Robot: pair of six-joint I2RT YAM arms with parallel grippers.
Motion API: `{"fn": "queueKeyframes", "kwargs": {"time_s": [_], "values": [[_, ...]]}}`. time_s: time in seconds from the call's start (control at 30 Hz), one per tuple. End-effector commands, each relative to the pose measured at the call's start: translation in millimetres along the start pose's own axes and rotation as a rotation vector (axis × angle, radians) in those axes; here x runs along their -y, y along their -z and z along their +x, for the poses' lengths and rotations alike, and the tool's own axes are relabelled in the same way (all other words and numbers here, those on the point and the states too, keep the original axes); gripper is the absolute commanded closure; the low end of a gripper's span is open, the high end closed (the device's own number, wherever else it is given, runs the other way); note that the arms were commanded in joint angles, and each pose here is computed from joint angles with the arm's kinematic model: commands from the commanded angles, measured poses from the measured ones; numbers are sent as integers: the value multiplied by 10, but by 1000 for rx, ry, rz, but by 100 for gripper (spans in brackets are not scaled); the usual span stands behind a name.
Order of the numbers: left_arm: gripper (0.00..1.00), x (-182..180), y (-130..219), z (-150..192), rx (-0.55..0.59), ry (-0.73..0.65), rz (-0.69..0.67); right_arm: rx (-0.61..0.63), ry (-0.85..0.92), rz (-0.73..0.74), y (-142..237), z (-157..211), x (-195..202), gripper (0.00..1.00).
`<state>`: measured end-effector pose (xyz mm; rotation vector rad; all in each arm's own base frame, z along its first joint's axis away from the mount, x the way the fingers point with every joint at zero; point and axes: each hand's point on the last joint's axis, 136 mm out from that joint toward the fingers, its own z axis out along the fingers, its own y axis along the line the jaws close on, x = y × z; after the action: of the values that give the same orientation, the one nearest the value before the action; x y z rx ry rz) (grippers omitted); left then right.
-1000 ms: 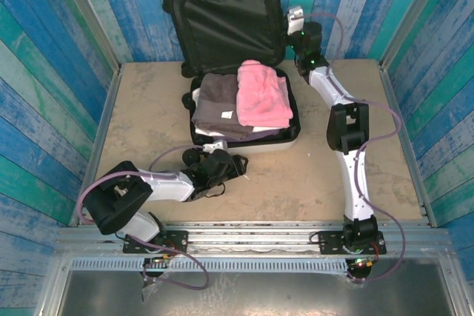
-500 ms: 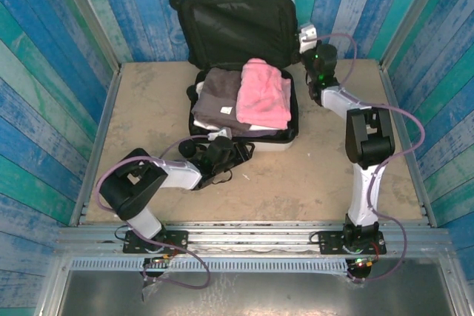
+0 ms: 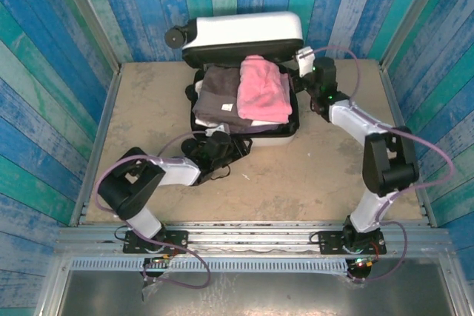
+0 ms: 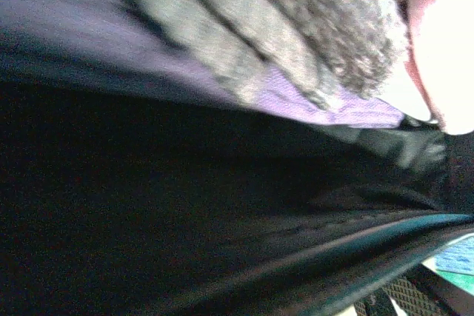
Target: Pack the luggage
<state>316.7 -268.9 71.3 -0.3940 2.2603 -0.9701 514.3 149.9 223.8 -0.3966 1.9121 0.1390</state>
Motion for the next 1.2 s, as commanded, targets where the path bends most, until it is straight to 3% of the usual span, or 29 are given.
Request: {"fn": "queueKeyframes", "kwargs": {"time_s": [0.0, 0.1, 0.17, 0.27, 0.33, 0.43, 0.53, 0.63, 0.7, 0.83, 0.93, 1.07, 1.17], "values": [[24, -91, 348, -192, 102, -57, -63, -498, -259, -49, 769, 923, -208, 42], [25, -243, 620, 38, 87, -87, -91, -627, -379, -191, 1398, 1331, -565, 42], [25, -287, 794, 143, 77, -112, -108, -677, -445, -209, 1829, 1503, -656, 42], [26, -193, 1000, 199, 76, -174, -84, -676, -515, -149, 2291, 1572, -597, 41], [26, 3, 1141, 143, 98, -235, -37, -598, -550, -70, 2472, 1466, -458, 41], [26, 451, 1437, -156, 186, -339, 24, -454, -584, 27, 2586, 1212, -215, 45], [25, 938, 1835, -661, 346, -435, 27, -401, -569, 17, 2472, 1001, -156, 46], [22, 1169, 2214, -1229, 520, -495, -142, -391, -576, -78, 2220, 836, -261, 47], [20, 1196, 2327, -1590, 556, -515, -275, -409, -590, -134, 2064, 770, -334, 50], [19, 710, 2274, -2292, 514, -397, -475, -443, -552, -152, 1866, 690, -451, 55], [18, 149, 2009, -2543, 403, -288, -537, -444, -544, -136, 1817, 674, -473, 58], [25, -536, 1399, -2495, 139, -145, -514, -432, -478, -104, 1858, 671, -396, 58], [41, -844, 990, -2337, -59, -62, -462, -406, -459, -43, 1933, 676, -254, 58]]}}
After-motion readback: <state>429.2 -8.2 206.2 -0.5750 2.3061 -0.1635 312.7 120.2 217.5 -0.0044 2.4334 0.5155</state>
